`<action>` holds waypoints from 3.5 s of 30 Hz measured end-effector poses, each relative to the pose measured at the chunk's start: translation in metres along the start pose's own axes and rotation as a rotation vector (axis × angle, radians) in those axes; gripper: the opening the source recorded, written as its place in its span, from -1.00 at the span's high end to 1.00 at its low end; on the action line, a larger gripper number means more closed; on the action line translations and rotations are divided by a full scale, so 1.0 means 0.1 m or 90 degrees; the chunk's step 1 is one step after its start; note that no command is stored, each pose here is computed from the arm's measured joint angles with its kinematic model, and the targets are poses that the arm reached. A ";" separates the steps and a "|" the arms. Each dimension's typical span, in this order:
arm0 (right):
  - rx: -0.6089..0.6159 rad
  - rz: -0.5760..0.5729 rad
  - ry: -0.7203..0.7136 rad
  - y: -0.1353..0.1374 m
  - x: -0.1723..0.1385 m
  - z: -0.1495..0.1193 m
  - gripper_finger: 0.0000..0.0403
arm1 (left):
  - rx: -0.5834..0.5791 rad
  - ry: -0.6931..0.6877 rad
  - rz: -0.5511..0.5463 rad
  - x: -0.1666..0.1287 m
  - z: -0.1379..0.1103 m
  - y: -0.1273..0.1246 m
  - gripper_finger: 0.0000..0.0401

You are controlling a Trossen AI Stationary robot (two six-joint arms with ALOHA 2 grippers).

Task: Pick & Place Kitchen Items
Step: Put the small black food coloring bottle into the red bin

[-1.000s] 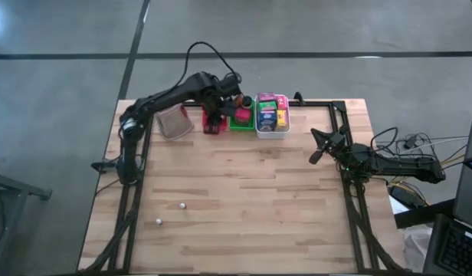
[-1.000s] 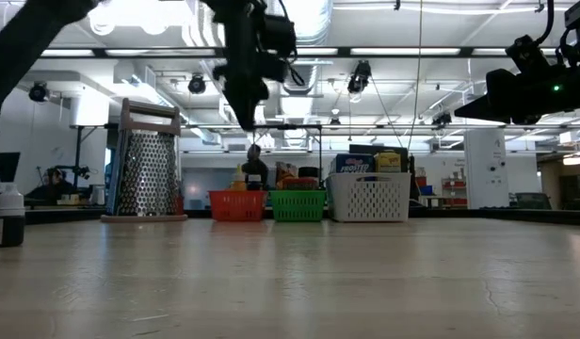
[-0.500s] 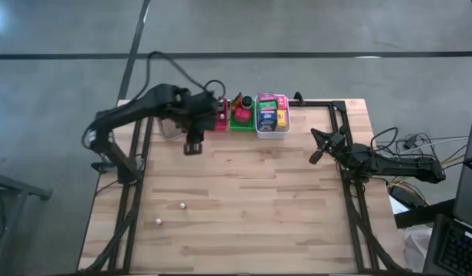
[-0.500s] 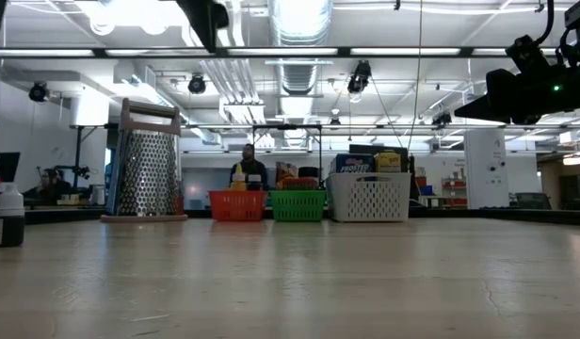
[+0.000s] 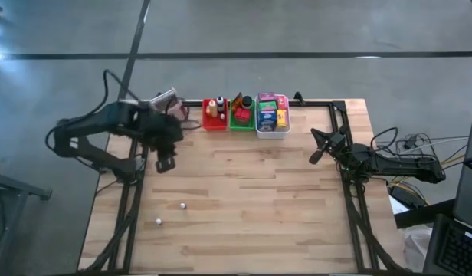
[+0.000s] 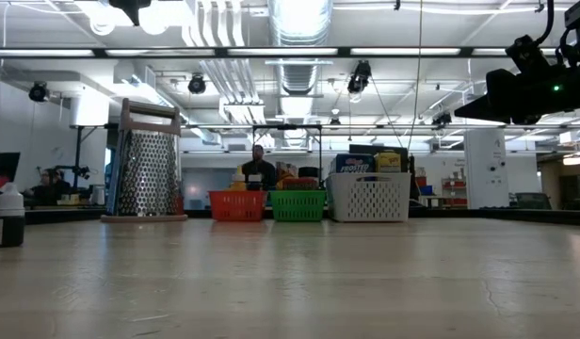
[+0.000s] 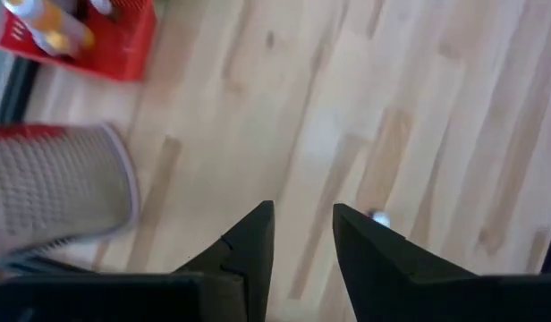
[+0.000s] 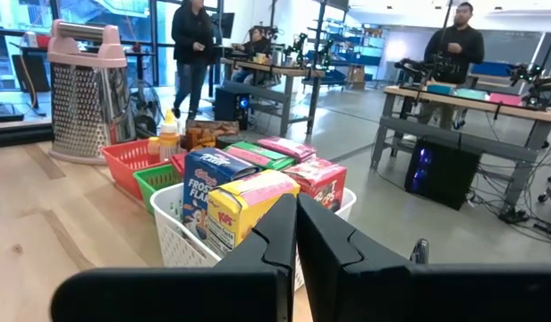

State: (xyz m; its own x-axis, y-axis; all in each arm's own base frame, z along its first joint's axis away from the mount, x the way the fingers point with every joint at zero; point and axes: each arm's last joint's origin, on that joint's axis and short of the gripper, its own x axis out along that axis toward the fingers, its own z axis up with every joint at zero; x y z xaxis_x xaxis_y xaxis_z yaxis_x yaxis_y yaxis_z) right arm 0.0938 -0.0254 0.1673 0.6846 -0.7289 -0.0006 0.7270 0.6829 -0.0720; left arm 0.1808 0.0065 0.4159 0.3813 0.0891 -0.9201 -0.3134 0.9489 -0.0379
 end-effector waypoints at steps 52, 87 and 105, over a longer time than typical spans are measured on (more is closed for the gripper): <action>0.000 0.000 0.000 0.00 0.00 0.00 0.96 | 0.257 0.043 -0.128 1.20 -0.78 -0.63 0.51; 0.000 0.000 0.000 0.00 0.00 0.00 0.96 | 0.196 -0.055 -0.066 1.35 -0.79 -0.73 0.51; 0.000 0.000 0.000 0.00 0.00 0.00 0.96 | 0.154 -0.040 -0.105 1.13 -0.71 -0.93 0.41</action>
State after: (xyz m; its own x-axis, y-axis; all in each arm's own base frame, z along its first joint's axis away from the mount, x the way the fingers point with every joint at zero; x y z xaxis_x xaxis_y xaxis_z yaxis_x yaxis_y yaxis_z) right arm 0.0938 -0.0254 0.1673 0.6846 -0.7289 -0.0006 0.7270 0.6829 -0.0720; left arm 0.1915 -0.0935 0.2881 0.4655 -0.0608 -0.8830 -0.0290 0.9961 -0.0839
